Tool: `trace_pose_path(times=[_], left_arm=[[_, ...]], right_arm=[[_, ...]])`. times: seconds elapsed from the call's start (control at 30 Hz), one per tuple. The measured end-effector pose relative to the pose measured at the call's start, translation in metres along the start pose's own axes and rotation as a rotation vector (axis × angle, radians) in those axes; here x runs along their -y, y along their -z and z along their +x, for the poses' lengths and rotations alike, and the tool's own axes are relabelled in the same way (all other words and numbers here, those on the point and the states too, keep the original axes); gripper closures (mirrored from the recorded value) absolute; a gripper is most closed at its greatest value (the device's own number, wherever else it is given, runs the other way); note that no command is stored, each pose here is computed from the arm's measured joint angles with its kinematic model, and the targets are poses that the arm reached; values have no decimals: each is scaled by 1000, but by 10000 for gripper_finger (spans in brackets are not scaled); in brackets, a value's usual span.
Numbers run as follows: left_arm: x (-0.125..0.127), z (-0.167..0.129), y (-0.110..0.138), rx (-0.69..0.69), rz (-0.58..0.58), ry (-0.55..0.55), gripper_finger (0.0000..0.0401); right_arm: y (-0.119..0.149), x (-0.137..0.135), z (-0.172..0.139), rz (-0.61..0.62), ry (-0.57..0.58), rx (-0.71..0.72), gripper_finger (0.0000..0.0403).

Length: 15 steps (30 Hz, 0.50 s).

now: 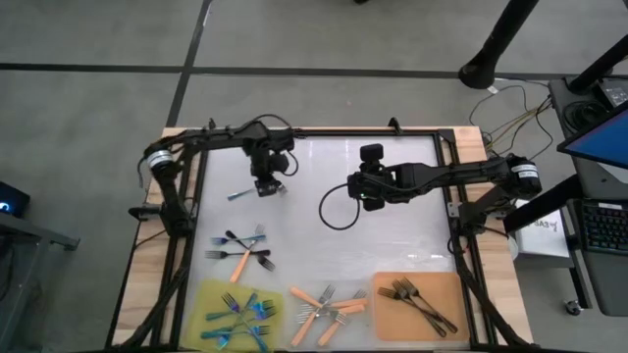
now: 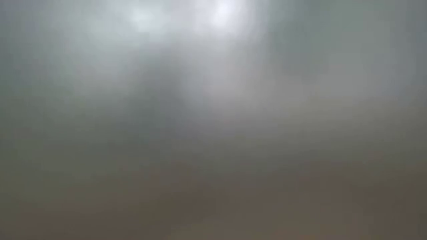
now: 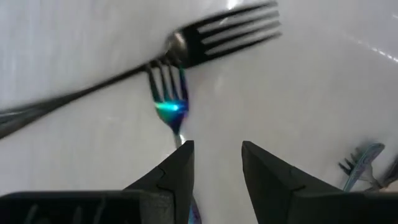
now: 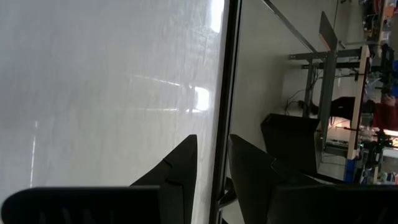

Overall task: Sort silverware by color (type)
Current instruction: Put the black fork into the orange bin

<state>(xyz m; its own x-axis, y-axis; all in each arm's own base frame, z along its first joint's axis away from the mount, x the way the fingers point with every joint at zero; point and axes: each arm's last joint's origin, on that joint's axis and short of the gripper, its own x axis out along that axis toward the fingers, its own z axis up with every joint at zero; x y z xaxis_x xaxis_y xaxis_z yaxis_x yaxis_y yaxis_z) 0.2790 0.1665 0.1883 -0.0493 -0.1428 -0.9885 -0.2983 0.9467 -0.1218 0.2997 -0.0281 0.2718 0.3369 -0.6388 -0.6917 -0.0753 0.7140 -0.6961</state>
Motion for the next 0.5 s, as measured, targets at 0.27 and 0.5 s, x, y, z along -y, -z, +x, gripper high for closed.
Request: trace_pose_path(times=[0.27,0.5], left_arm=[[16,11,33,195,36,52,287],[11,29,30,298,14,-28,287]], right_arm=[[0,0,0,4,2,4,321],[-2,1,0,12,6,13,321]])
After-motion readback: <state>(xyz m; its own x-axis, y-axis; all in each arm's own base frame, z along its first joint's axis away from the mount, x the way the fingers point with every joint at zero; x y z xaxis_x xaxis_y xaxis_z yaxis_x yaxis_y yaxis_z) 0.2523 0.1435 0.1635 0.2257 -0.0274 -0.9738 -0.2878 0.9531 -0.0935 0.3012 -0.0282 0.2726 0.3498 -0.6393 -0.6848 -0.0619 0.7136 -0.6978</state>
